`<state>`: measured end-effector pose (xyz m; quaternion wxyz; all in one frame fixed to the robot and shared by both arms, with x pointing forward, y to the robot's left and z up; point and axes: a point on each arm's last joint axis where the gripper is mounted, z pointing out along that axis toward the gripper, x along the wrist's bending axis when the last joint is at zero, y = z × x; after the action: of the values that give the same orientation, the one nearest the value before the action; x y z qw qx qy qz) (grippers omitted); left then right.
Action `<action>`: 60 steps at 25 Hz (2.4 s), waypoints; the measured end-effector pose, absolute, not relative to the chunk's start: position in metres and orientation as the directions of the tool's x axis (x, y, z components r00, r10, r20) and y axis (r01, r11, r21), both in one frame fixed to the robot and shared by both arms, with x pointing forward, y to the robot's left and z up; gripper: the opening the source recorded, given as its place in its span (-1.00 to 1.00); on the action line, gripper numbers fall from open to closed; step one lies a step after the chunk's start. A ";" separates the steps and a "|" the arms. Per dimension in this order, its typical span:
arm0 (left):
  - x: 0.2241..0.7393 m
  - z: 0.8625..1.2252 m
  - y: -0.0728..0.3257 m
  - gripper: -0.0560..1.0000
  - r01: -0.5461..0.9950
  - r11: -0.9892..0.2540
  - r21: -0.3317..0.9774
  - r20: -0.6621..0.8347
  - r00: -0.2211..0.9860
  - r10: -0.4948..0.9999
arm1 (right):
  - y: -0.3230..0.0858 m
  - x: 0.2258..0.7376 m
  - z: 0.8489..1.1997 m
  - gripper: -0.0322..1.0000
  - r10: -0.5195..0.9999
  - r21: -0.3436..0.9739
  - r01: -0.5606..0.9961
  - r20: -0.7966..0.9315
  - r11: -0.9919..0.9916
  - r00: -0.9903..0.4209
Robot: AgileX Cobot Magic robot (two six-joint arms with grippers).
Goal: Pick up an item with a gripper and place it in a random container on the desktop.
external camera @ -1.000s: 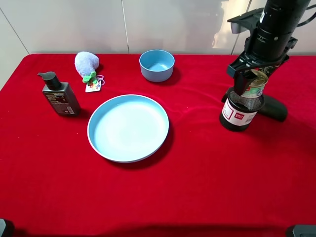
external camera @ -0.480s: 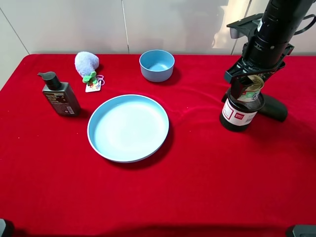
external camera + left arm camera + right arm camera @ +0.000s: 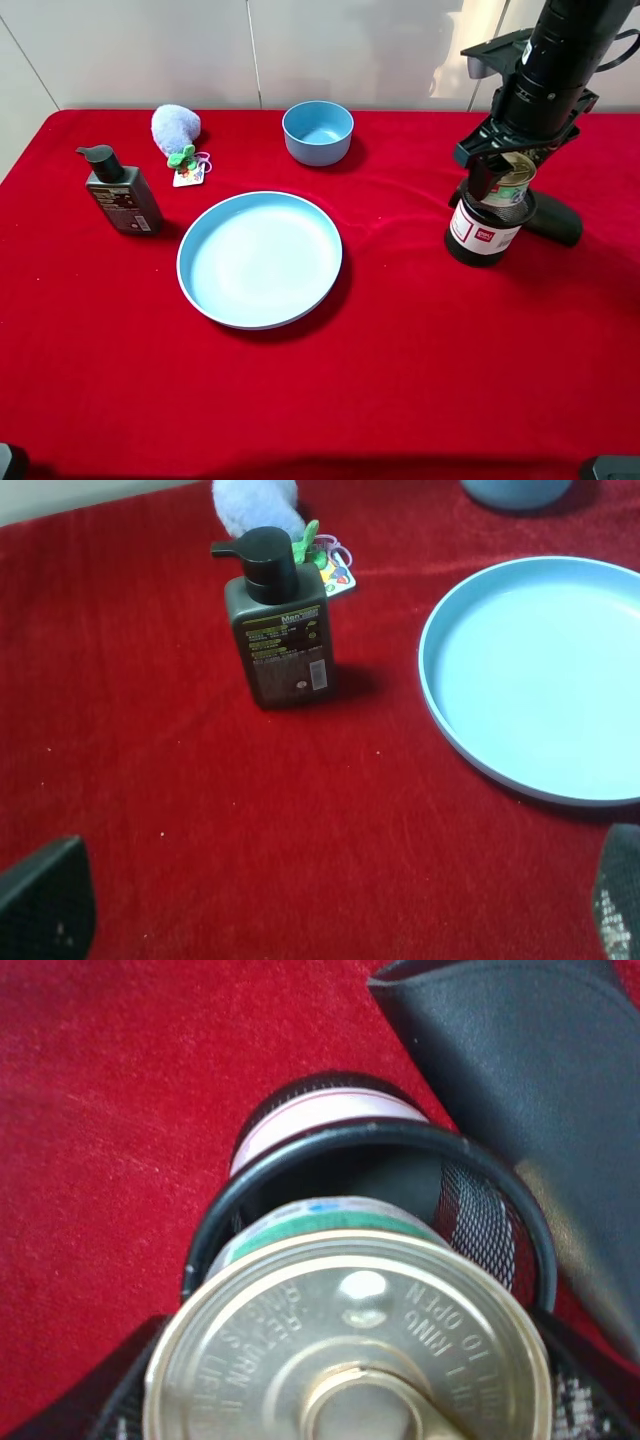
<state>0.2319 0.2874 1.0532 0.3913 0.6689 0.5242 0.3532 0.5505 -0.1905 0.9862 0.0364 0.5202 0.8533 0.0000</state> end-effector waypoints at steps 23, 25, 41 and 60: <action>0.232 1.053 0.287 0.97 0.425 -0.144 0.894 0.062 0.201 0.978 | -0.192 0.548 0.986 0.05 0.892 0.010 0.893 -0.061 0.449 -0.448; 0.232 1.053 0.287 0.97 0.425 -0.144 0.894 0.062 0.201 0.978 | -0.192 0.548 0.986 0.05 0.892 0.009 0.893 -0.064 0.450 -0.448; 0.232 1.053 0.287 0.97 0.425 -0.144 0.894 0.062 0.201 0.978 | -0.192 0.549 0.986 0.28 0.892 0.011 0.893 -0.071 0.449 -0.447; 0.232 1.053 0.287 0.97 0.425 -0.144 0.894 0.062 0.201 0.978 | -0.192 0.549 0.986 0.29 0.892 0.011 0.893 -0.071 0.449 -0.447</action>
<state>0.2319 0.2874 1.0532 0.3913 0.6689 0.5242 0.3532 0.5486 -0.1924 0.9862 0.0332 0.5246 0.8506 -0.0139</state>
